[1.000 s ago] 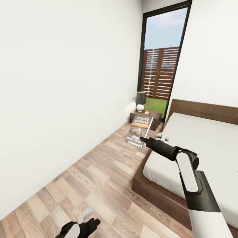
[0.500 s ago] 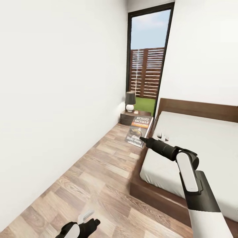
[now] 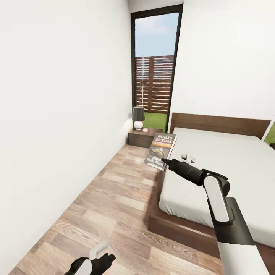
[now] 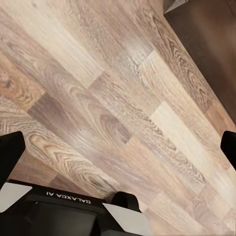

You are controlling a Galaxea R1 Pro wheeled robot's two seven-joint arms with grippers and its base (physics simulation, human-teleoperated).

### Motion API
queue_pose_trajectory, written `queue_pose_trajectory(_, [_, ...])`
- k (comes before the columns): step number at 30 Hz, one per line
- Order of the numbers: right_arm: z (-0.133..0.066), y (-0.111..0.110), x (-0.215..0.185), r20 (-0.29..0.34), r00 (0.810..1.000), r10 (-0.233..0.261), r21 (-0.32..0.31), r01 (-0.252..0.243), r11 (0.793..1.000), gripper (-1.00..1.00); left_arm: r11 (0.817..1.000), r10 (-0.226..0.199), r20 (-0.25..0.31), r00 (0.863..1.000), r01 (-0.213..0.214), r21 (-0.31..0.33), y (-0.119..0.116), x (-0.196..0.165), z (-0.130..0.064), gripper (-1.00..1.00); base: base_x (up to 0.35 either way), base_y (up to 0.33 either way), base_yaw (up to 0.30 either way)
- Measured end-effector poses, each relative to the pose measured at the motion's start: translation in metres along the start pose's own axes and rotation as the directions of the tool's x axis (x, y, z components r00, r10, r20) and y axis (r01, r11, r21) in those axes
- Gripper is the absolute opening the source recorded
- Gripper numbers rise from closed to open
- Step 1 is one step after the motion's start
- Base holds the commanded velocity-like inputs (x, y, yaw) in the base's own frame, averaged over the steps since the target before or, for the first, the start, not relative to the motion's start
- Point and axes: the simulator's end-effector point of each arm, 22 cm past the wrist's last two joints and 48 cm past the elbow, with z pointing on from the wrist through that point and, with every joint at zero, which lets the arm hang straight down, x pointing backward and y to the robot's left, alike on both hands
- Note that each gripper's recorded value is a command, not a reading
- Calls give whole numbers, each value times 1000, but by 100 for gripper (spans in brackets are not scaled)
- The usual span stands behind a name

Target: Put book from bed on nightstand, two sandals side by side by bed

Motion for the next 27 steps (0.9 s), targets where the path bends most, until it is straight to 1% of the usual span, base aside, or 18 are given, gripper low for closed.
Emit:
queue_pose_trajectory(5, [0, 0, 0, 0, 1000, 1, 0, -1, 1000, -100, 1000, 0, 0, 1000, 0, 0, 0, 0, 0, 100, 191, 286, -223])
queue_pose_trajectory(8, [0, 0, 0, 0, 1000, 0, -1, 0, 1000, -100, 1000, -1, -2, 1000, 1, 1, 0, 0, 0, 100, 189, 287, -72])
queue_pose_trajectory(13, [0, 0, 0, 0, 1000, -1, 0, 1, 1000, -100, 1000, -1, -5, 1000, 1, 14, -2, 0, 0, 100, 188, 287, -29])
queue_pose_trajectory(14, [1, 0, 0, -1, 1000, -3, 0, 3, 1000, -100, 999, 0, -7, 1000, 1, 35, -6, 1, 0, 100, 187, 287, -4])
queue_pose_trajectory(27, [1, 0, 1, -1, 1000, -5, 1, 5, 1000, -100, 999, 1, -8, 1000, -1, 40, -7, 1, 0, 100, 187, 287, -1])
